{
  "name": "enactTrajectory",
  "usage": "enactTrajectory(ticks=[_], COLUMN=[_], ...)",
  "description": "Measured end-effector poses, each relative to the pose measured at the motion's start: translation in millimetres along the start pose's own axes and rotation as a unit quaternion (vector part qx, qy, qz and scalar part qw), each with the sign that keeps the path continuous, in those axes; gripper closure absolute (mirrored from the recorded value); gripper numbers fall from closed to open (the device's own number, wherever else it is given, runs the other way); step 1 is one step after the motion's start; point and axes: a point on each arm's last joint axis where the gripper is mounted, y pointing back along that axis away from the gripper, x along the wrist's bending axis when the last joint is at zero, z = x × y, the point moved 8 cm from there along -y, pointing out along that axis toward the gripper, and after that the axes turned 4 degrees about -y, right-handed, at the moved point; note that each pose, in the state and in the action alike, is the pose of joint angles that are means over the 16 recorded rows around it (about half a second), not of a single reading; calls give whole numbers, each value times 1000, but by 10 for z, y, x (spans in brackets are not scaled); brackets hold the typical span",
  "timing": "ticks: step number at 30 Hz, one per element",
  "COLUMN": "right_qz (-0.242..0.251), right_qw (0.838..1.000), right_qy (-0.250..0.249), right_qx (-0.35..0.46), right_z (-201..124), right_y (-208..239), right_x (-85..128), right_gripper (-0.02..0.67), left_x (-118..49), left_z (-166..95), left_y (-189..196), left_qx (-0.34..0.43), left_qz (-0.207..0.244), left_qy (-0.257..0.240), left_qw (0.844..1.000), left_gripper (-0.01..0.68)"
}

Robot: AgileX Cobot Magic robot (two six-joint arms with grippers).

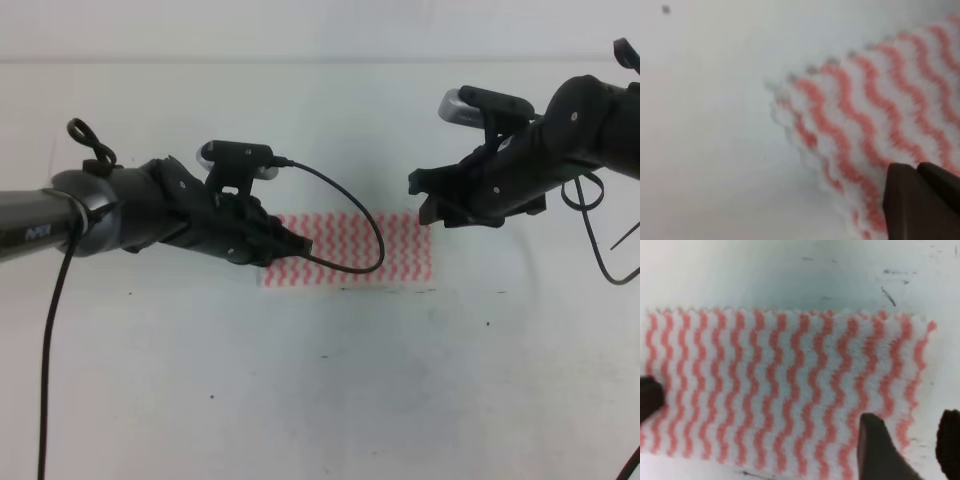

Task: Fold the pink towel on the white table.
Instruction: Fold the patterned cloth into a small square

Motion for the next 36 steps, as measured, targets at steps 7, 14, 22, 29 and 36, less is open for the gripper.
enactTrajectory(ticks=[7, 14, 22, 29, 36], right_qz=[6, 10, 9, 2, -6], right_qw=[1000, 1000, 999, 999, 999], right_qy=[-11, -22, -26, -30, -34], right_qx=[-5, 5, 18, 24, 29], right_z=[24, 31, 27, 21, 26], right_y=[-59, -162, -285, -402, -493], right_x=[5, 7, -13, -64, -107], right_gripper=[394, 389, 388, 389, 389], left_x=[-14, -35, -50, -57, -62], left_z=[-81, -115, -130, -141, -147], left_y=[-60, -71, -69, -68, -68], left_qx=[16, 25, 29, 32, 34], left_qz=[-8, -15, -19, -21, -23], left_qy=[2, 4, 5, 5, 5], left_qw=[1000, 1000, 999, 999, 999], left_gripper=[672, 672, 672, 672, 672])
